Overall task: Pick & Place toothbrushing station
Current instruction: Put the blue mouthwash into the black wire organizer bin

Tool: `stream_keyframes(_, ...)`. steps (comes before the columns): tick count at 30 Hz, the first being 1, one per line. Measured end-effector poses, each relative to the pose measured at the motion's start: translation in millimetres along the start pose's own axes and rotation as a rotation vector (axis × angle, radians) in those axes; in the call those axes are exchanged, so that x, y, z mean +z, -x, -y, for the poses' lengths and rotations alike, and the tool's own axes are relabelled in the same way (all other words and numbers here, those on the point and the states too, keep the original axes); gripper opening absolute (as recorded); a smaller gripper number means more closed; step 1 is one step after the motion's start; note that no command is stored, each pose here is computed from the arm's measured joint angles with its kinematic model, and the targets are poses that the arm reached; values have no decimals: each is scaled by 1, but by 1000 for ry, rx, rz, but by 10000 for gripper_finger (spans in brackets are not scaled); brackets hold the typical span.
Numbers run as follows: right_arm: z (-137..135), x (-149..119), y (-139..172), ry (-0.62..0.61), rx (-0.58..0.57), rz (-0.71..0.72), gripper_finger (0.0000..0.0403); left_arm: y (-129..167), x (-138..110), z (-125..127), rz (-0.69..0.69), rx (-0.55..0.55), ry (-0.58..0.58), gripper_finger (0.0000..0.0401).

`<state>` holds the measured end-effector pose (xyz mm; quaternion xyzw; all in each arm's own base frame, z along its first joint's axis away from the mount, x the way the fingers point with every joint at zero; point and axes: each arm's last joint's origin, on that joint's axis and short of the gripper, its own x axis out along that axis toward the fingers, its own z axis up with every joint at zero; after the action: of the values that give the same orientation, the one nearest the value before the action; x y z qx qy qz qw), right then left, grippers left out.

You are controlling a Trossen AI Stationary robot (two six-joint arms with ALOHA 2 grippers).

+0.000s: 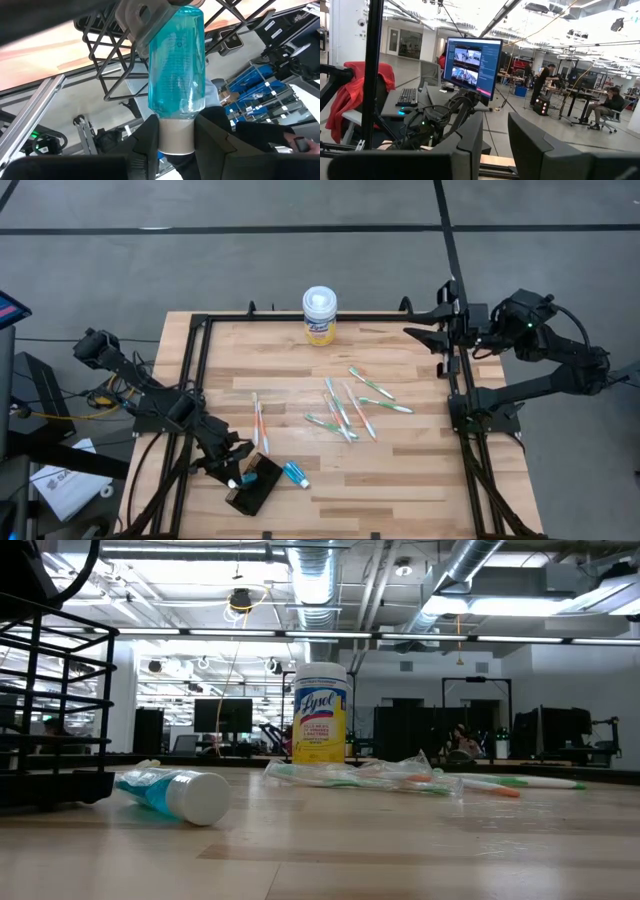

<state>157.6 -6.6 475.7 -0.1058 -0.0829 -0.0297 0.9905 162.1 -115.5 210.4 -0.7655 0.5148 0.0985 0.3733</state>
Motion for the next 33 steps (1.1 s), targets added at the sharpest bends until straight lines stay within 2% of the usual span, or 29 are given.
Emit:
stream_keyframes(5, 0, 0, 3, 0, 0, -8, 83, 1, -2, 1, 21, -8, -8, 84)
stream_keyframes(11, 1, 3, 7, -11, -5, 6, 83, 3, -9, 5, 76, -75, -59, 84)
stream_keyframes(23, 1, 4, 7, -46, -13, 26, 83, -4, -27, -14, 27, 1, -113, 84)
stream_keyframes(33, 3, 12, 6, -65, -26, 109, 83, -5, -22, -17, 65, -7, -123, 84)
